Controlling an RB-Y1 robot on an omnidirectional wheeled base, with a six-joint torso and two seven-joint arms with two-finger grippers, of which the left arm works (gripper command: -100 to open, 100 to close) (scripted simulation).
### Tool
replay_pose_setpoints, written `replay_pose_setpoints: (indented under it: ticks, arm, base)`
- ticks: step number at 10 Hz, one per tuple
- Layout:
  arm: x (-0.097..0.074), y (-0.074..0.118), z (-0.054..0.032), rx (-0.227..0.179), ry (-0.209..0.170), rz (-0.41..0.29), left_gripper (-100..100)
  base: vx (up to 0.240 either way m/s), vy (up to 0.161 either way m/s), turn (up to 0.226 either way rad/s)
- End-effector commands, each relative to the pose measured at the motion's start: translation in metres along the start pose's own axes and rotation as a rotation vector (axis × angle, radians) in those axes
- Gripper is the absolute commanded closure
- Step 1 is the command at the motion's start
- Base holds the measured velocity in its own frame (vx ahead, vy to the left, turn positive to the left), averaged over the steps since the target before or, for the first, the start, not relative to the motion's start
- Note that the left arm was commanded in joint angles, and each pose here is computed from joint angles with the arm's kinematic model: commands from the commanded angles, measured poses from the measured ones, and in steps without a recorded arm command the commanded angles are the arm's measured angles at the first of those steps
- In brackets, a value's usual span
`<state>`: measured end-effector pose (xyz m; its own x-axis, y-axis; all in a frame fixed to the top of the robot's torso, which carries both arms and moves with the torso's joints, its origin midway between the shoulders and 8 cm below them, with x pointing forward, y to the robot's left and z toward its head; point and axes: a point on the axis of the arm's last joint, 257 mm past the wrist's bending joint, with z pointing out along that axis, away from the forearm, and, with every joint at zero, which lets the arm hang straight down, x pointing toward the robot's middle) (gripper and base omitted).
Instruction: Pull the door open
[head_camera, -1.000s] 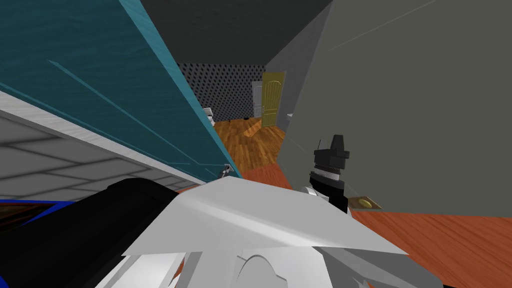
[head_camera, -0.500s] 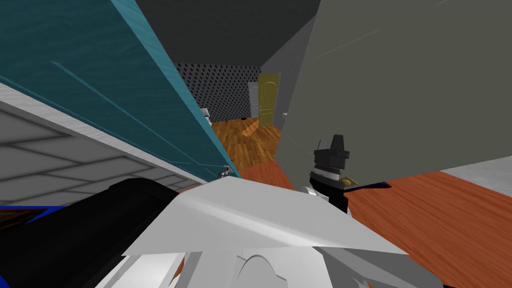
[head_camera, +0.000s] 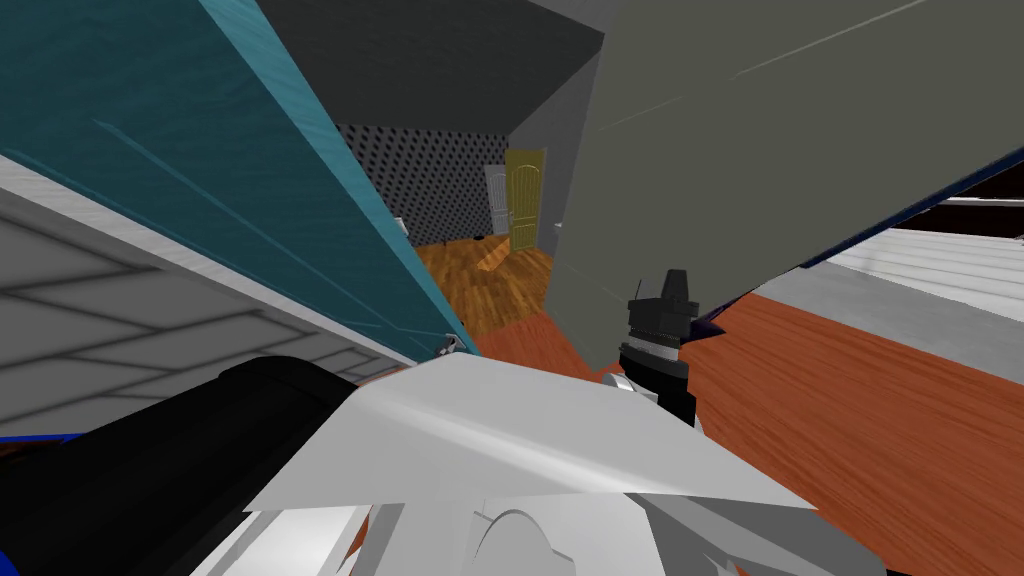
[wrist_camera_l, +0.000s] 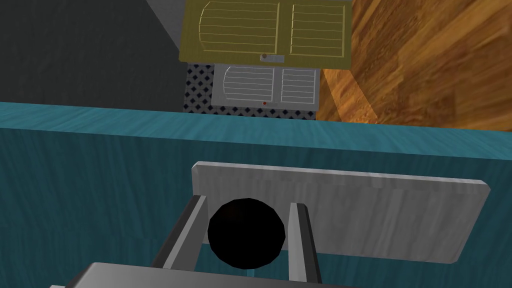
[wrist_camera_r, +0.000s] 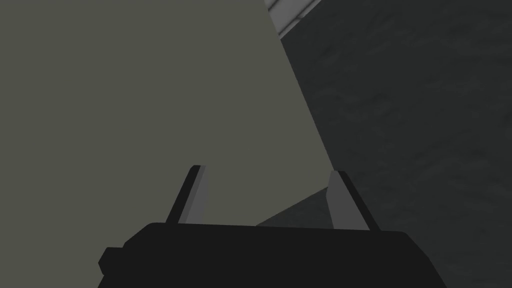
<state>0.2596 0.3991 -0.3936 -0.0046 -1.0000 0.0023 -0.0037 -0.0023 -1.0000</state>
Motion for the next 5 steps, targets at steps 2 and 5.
replay_pose_setpoints:
  ticks: [2,5]
  arm:
    - [-0.0001,0.0008,-0.0039,-0.001,0.008,-0.001,100]
    - [-0.0006,0.0014,-0.0092,-0.002,0.031,-0.001,100]
  base:
    - [-0.169,0.031,-0.078]
    - [-0.224,0.041,-0.165]
